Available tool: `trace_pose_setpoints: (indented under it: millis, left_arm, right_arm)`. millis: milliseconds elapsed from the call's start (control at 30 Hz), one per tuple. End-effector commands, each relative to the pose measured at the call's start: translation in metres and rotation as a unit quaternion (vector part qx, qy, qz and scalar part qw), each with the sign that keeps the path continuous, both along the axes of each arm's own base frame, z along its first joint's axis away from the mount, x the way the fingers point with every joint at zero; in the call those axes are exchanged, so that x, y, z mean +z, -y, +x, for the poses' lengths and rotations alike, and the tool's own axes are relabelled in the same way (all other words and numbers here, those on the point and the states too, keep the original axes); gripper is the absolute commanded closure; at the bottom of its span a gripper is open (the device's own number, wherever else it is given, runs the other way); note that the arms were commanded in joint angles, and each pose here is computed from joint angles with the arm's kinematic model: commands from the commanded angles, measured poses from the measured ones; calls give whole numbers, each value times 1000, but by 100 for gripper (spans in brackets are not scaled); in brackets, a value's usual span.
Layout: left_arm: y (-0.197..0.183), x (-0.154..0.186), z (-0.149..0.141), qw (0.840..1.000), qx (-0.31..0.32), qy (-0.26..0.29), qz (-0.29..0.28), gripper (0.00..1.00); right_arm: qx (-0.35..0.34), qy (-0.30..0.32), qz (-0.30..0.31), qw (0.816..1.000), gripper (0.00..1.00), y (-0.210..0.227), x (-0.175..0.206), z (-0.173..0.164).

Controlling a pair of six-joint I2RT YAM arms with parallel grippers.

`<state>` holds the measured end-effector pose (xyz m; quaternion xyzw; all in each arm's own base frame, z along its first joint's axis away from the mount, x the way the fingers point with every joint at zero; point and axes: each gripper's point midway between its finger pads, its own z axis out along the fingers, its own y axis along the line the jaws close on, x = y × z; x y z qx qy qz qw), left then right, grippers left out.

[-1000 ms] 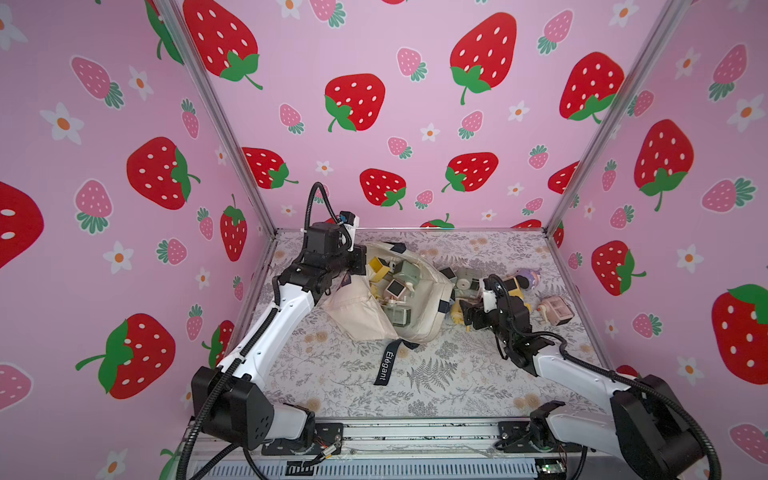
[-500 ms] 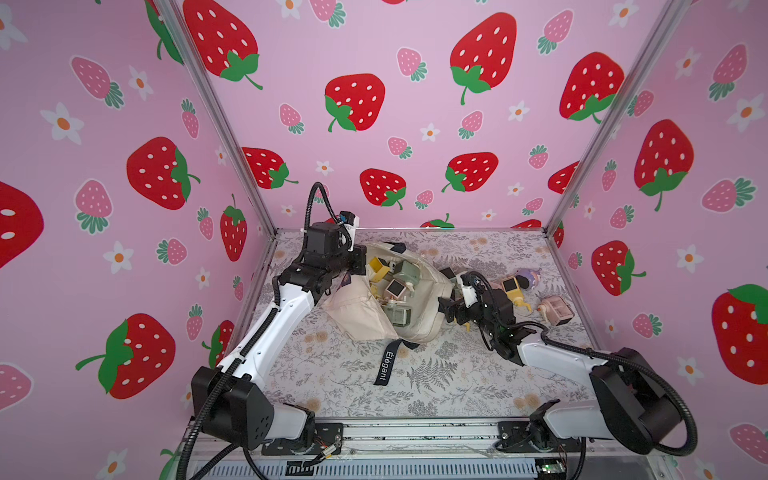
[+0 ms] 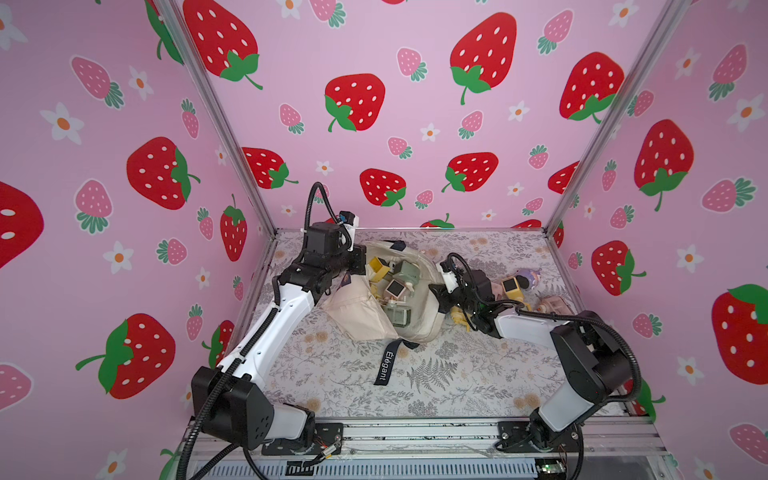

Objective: Take out the pencil sharpeners from the tote bags
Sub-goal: Adjust the canvas bag at the center of the board.

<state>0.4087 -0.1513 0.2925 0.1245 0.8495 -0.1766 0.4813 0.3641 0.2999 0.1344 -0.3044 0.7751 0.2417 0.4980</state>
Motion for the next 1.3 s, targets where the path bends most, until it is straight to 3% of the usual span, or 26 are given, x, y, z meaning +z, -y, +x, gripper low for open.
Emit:
trace_pose_setpoints:
  millis: [0,200,400,600,733,900,967,1267]
  left_arm:
    - [3,25,7,999,-8,35,-1,100]
    - [2,26,5,999,-5,37,0,100]
    - [3,26,5,999,-6,36,-3,100]
    - [2,27,4,999,-6,39,-2,100]
    - [3,27,5,999,-7,38,-3,100]
    - [3,27,5,999,-7,37,-4,100]
    - [3,27,5,999,-8,37,-5,100]
    - [4,26,6,999,-9,36,-5,100]
  right_arm:
    - [53,-10,19,998,82,-19,2,-15]
    - [151,-9,6,988,91,-62,-6,-67]
    - [262,16,-21,965,91,-109,-5,-131]
    - [240,29,-58,969,86,-112,-15,-127]
    - [215,39,-52,975,74,-103,-8,-123]
    - [179,52,-51,981,34,-89,0,-118]
    - [162,58,-52,984,24,-84,2,-115]
    - [0,91,-41,995,19,-31,31,-88]
